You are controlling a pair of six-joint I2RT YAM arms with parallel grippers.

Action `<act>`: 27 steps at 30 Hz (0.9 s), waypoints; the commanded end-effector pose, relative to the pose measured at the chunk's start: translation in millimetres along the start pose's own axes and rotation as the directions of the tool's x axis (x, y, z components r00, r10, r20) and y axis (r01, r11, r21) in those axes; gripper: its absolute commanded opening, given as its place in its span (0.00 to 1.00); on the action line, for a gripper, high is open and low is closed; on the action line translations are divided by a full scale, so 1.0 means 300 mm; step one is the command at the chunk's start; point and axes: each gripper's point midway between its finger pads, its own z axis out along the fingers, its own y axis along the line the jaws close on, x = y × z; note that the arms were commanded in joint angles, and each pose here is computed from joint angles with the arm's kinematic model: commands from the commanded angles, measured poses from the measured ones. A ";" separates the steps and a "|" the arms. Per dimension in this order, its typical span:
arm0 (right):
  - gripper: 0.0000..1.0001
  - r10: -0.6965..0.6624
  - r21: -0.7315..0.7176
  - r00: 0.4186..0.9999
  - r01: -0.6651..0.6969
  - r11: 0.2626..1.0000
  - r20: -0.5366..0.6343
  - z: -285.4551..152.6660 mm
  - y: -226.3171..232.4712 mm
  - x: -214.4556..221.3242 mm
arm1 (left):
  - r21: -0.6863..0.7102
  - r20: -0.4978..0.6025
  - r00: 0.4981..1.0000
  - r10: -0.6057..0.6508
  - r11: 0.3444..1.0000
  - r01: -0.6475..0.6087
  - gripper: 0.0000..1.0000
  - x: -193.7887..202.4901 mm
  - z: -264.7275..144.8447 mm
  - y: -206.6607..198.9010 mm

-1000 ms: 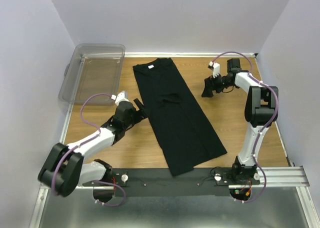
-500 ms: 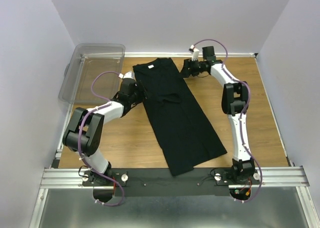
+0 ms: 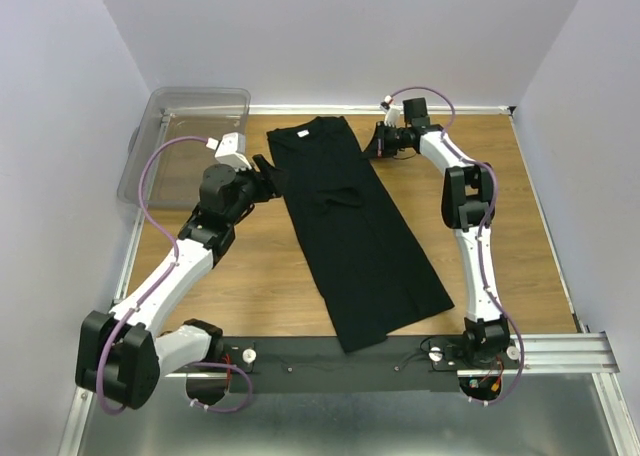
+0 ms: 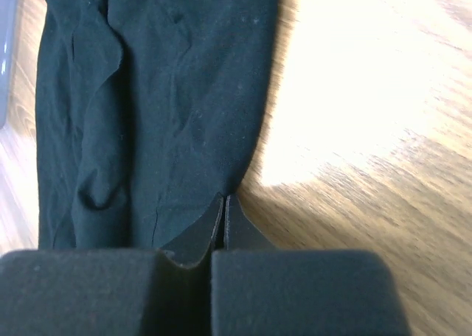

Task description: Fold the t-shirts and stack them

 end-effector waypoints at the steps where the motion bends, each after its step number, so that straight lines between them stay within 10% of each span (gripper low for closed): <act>1: 0.01 0.103 0.119 0.995 -0.102 0.988 -0.007 -0.019 -0.115 0.050 | -0.038 -0.066 0.997 0.027 0.999 -0.029 0.66 0.083 -0.027 0.057; 17: 0.02 0.189 0.238 0.964 -0.231 0.943 0.186 -0.156 -0.336 -0.084 | 0.099 -0.258 0.964 0.066 0.994 -0.042 0.65 0.257 0.071 0.033; 24: 0.99 -0.100 0.343 0.991 0.063 0.937 0.090 -0.341 -0.250 -0.057 | 0.259 -0.291 0.925 0.245 0.951 -0.171 0.64 0.382 -0.058 -0.123; 27: 1.00 -0.373 0.370 0.927 0.333 0.867 0.040 -0.509 -0.119 -0.102 | 0.384 -0.141 0.899 0.414 0.860 -0.336 0.65 0.341 -0.143 -0.327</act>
